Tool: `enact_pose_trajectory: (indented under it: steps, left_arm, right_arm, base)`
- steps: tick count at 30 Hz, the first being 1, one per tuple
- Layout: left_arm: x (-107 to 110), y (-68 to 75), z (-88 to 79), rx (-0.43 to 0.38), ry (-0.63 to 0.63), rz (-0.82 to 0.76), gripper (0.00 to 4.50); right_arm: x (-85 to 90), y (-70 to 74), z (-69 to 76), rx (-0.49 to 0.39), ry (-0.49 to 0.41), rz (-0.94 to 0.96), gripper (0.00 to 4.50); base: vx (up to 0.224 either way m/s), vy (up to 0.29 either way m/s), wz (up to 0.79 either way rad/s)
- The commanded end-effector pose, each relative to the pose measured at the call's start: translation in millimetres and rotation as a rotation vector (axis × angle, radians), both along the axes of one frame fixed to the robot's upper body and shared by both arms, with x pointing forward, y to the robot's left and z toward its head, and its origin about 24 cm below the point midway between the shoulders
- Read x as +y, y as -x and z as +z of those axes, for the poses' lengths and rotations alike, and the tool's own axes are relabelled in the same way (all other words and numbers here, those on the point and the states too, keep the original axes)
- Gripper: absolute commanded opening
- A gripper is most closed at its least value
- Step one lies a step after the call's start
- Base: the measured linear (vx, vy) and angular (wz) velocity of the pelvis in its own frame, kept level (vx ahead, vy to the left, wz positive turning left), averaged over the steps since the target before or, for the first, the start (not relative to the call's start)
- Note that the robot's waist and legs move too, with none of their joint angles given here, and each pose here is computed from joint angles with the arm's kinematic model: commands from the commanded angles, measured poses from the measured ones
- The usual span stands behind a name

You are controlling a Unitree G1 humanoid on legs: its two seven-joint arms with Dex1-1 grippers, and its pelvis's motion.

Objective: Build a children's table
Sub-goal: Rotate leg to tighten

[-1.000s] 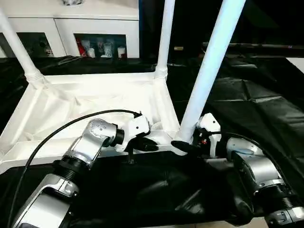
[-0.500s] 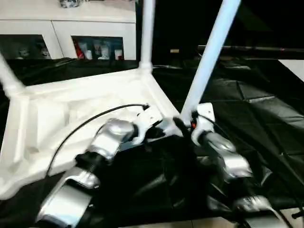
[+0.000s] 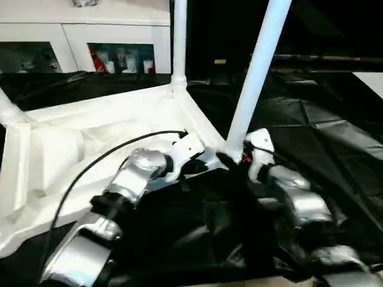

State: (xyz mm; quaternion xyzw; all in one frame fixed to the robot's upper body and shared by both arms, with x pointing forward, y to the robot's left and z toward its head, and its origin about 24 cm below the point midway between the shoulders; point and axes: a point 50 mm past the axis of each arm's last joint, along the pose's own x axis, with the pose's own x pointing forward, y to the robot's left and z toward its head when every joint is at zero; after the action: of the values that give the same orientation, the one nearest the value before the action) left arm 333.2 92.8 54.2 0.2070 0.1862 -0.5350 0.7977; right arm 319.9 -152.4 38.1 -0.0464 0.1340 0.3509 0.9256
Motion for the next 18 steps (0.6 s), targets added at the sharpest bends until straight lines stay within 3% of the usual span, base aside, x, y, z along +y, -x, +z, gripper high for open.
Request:
enact_pose_trajectory:
  steps: [1, 7, 15, 18]
  left_arm:
    - [7, 6.3, -4.7, 0.025, -0.006, -0.060, 0.00]
    - [20, 18.2, -2.6, 0.075, -0.002, -0.190, 0.00]
    - [22, 21.1, -1.5, 0.082, -0.004, -0.218, 0.00]
    - [23, 21.8, -1.3, 0.083, -0.004, -0.221, 0.00]
  right_arm:
    - [3.4, 7.0, 9.8, -0.007, -0.009, 0.152, 3.75]
    - [-11.1, 20.2, 15.2, 0.023, 0.054, 0.309, 3.75]
    - [-7.1, 21.7, 12.9, 0.036, 0.066, 0.330, 3.75]
    - [-5.9, 21.8, 12.0, 0.040, 0.064, 0.331, 3.52]
  base:
    - [0.000, 0.000, 0.00]
    - [0.000, 0.000, 0.00]
    - [0.000, 0.000, 0.00]
    - [0.000, 0.000, 0.00]
